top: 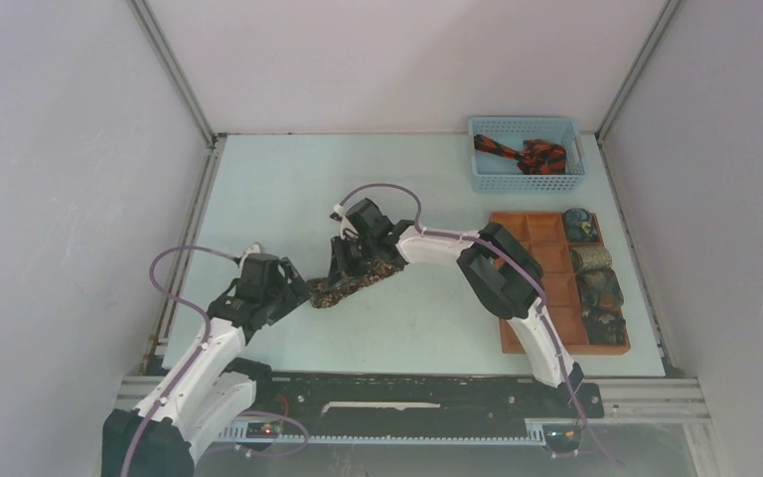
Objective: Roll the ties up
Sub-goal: Roll the tie at the center of the board.
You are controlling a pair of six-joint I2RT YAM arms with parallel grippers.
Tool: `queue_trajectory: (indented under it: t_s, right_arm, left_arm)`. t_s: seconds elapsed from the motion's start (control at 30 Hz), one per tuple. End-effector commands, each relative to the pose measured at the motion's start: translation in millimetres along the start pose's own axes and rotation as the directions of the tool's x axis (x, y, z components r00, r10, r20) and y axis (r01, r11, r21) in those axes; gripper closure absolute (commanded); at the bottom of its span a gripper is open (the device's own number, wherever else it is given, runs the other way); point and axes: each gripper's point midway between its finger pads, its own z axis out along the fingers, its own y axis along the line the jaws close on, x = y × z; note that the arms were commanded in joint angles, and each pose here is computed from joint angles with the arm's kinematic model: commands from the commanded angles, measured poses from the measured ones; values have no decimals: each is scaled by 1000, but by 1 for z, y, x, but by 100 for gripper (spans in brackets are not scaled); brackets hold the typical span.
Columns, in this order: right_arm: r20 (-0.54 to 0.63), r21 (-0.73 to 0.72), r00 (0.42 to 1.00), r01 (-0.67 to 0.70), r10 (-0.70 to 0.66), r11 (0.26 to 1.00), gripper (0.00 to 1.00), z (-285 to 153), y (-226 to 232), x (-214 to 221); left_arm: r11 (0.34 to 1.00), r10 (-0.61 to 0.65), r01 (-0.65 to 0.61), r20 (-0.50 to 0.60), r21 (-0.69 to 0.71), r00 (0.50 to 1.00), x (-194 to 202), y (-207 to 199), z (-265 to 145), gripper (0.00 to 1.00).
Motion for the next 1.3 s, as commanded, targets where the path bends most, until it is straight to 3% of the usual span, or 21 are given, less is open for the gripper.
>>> queue_trajectory:
  t_s: [0.0,0.37,0.87,1.03,1.27]
  right_arm:
    - [13,-4,1000,25,-25,1000,89,-2,-4,-3]
    - [17,-4,1000,7,-7,1000,90,-5,-14,-3]
    - [25,-5,1000,-2,2,1000,90,-8,-19,-7]
    - [27,-7,1000,-2,2,1000,90,-9,-18,-8]
    - [44,-11,999,2,-1,1000,90,-16,-16,-16]
  left_arm:
    - [990,30,-34,31,136,999,-10,-27,3,21]
    - [971,42,-31,-42,237,998,8,-42,16,21]
    - [957,33,6,-130,289,991,26,-57,35,31]
    - [959,37,3,-138,283,990,29,-60,41,38]
    - [962,34,1,-123,275,992,26,-60,42,61]
